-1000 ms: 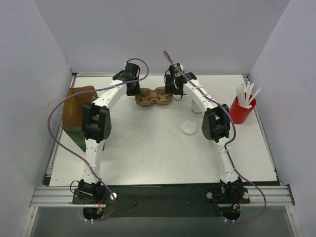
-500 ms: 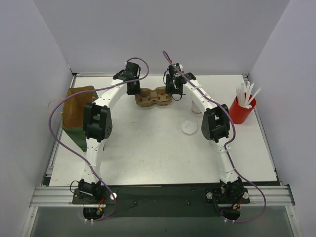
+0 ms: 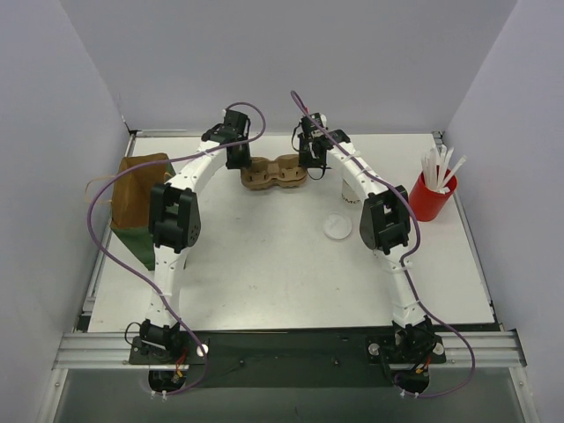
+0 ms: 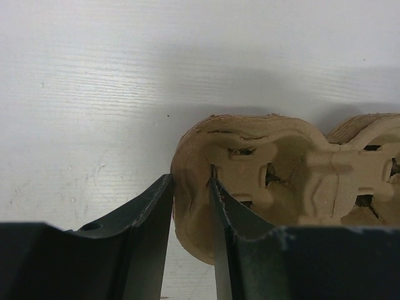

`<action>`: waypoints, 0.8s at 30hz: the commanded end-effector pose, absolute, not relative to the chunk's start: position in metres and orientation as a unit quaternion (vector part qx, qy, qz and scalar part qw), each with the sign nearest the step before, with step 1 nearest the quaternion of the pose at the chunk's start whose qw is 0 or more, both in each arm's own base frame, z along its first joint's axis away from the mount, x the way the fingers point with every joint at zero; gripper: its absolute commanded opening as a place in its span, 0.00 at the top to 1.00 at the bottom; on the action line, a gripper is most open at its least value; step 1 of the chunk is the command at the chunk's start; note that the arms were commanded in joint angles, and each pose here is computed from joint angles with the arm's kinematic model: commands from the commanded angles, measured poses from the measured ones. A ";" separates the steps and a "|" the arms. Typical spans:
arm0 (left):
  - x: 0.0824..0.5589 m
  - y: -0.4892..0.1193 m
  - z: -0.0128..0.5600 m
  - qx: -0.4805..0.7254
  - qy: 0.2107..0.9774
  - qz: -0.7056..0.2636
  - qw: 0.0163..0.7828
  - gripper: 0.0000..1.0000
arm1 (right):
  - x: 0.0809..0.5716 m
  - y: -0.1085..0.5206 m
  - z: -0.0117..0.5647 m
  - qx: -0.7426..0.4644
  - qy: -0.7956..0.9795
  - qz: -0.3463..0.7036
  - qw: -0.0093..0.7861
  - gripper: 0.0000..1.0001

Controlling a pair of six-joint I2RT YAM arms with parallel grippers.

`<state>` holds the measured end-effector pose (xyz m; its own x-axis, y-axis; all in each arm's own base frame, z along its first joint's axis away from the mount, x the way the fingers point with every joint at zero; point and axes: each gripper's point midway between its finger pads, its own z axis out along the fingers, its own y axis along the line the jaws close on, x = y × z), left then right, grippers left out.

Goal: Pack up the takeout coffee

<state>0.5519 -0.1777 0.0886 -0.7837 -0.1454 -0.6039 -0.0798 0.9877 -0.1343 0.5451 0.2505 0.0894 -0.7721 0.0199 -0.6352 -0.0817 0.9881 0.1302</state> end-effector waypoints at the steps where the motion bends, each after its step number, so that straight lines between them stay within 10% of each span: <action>1: 0.559 -0.183 0.101 -0.050 0.939 -0.069 0.334 0.59 | 0.548 0.254 0.087 -0.015 0.938 0.074 0.340 0.85; 14: 0.559 -0.180 0.102 -0.050 0.939 -0.064 0.335 0.71 | 0.546 0.252 0.083 -0.015 0.940 0.070 0.334 0.95; 24: 0.557 -0.174 0.100 -0.053 0.939 -0.062 0.335 0.56 | 0.546 0.250 0.080 -0.015 0.940 0.068 0.333 0.97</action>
